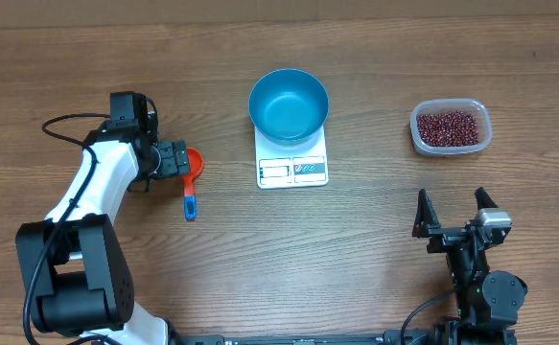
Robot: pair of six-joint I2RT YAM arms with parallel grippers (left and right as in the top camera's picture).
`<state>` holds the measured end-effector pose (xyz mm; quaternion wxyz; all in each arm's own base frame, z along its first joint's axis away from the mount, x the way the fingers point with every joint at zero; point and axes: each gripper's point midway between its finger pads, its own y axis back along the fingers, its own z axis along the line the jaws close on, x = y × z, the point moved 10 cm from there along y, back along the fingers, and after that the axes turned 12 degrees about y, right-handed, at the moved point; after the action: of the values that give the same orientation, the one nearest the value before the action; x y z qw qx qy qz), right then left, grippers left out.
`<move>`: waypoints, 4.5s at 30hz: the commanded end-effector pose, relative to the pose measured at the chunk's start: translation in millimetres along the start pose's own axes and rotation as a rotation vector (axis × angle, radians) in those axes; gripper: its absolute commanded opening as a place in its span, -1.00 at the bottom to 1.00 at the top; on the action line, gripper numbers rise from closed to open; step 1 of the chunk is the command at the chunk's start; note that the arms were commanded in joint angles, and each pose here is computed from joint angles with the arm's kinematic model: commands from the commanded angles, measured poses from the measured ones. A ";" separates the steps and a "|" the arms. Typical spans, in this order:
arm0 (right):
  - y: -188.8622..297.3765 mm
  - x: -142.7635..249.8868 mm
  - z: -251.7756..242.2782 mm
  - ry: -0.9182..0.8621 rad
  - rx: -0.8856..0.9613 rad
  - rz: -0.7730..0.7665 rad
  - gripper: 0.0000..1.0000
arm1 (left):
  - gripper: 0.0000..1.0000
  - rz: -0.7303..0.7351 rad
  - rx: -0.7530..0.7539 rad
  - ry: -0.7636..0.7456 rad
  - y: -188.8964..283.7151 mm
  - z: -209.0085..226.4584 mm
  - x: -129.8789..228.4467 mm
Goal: Scoop item into bowl and weigh 150g on scale
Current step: 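Lower the left gripper and close it on the red cup's rim, then lift the red cup with the left gripper and swing it rightward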
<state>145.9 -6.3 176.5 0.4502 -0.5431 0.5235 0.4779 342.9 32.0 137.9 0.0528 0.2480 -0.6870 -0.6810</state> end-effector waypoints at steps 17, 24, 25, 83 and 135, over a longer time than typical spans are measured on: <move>-0.2 2.6 0.6 0.004 0.001 0.001 1.00 | 0.99 0.008 -0.011 0.006 -19.4 -1.0 -6.7; -0.2 2.6 0.6 0.004 0.001 0.001 1.00 | 0.99 0.014 -0.012 0.006 -22.6 -1.0 -6.4; -0.2 2.6 0.6 0.004 0.001 0.001 1.00 | 1.00 0.014 -0.012 0.005 -22.6 -1.0 -6.3; -0.2 2.6 0.6 0.004 0.001 0.001 1.00 | 0.99 -0.022 -0.001 -0.002 -22.6 -2.8 -11.6; -0.2 2.6 0.6 0.004 0.001 0.001 1.00 | -0.39 0.005 -0.010 -0.002 -38.9 -2.5 -9.5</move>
<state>145.9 -6.3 176.5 0.4502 -0.5429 0.5236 0.4779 358.1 33.4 102.1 0.0585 0.2410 -0.6871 -0.6830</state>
